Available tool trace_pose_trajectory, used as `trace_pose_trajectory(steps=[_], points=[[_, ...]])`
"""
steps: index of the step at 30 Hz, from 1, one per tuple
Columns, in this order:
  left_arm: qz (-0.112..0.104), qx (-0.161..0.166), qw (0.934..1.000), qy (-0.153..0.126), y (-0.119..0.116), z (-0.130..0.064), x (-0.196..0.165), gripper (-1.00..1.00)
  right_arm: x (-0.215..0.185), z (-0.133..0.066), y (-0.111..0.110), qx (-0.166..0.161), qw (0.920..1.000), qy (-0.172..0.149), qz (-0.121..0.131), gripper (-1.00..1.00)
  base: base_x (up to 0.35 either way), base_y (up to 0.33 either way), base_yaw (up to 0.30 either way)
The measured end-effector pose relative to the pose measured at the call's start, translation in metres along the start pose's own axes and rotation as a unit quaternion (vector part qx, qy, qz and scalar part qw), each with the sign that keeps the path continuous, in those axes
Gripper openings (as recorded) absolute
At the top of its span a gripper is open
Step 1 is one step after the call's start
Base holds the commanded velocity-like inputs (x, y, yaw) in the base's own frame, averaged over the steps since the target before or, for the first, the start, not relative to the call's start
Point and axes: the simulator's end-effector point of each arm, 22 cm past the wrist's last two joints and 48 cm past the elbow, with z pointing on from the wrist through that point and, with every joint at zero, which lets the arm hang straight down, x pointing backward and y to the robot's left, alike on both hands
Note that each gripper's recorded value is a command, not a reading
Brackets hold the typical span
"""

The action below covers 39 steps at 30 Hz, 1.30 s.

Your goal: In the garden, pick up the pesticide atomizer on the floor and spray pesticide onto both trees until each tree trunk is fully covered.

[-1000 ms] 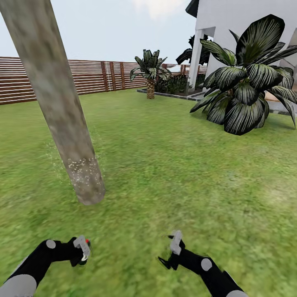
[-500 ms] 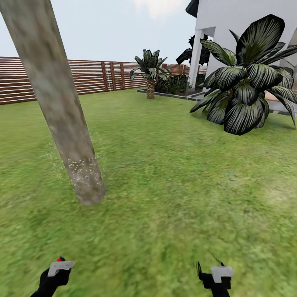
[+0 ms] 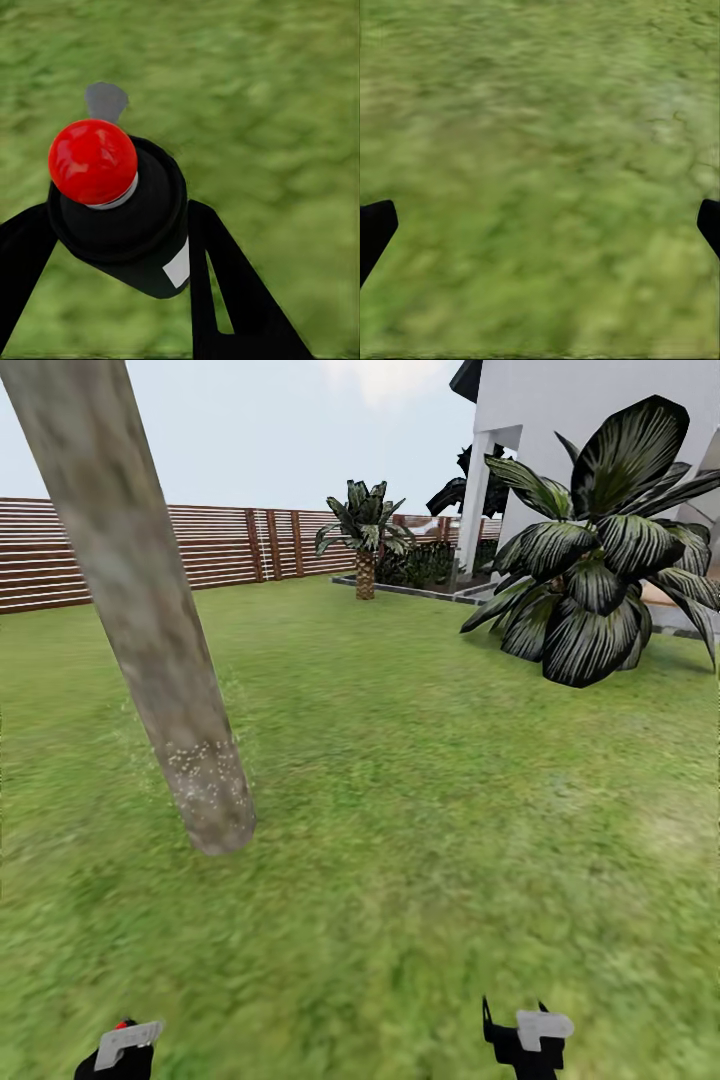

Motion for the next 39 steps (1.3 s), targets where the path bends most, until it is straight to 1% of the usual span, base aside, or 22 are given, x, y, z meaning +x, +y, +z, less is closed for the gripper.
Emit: trace_pose_trajectory(steps=[5,12,16,21,36,39], points=[[0.000,-0.001,1.0000,0.001,0.001,-0.001,0.002,-1.00,0.000,0.000,0.002,-0.001,1.0000,0.000,0.000,1.00,-0.315,-0.065,0.050],[0.000,-0.002,1.0000,0.001,0.002,-0.001,0.002,-1.00,0.001,-0.001,0.003,-0.002,1.0000,0.001,0.000,1.00,-0.237,-0.203,0.264],[-0.001,-0.003,1.0000,0.001,0.003,-0.001,0.002,-1.00,0.012,-0.006,0.007,-0.006,0.9999,0.015,0.001,1.00,-0.245,-0.183,0.279],[-0.001,-0.005,1.0000,0.000,0.005,-0.001,0.001,-1.00,0.013,-0.006,0.006,-0.006,0.9999,0.015,0.001,1.00,-0.203,-0.130,0.279],[-0.002,-0.007,1.0000,-0.004,0.006,-0.001,-0.004,-1.00,0.009,-0.006,0.004,-0.003,0.9999,0.012,0.001,1.00,-0.010,-0.005,0.277],[-0.014,-0.012,0.9998,-0.007,0.009,-0.001,-0.006,-1.00,0.008,-0.006,0.004,-0.004,0.9999,0.011,0.001,1.00,0.000,0.000,0.252]])
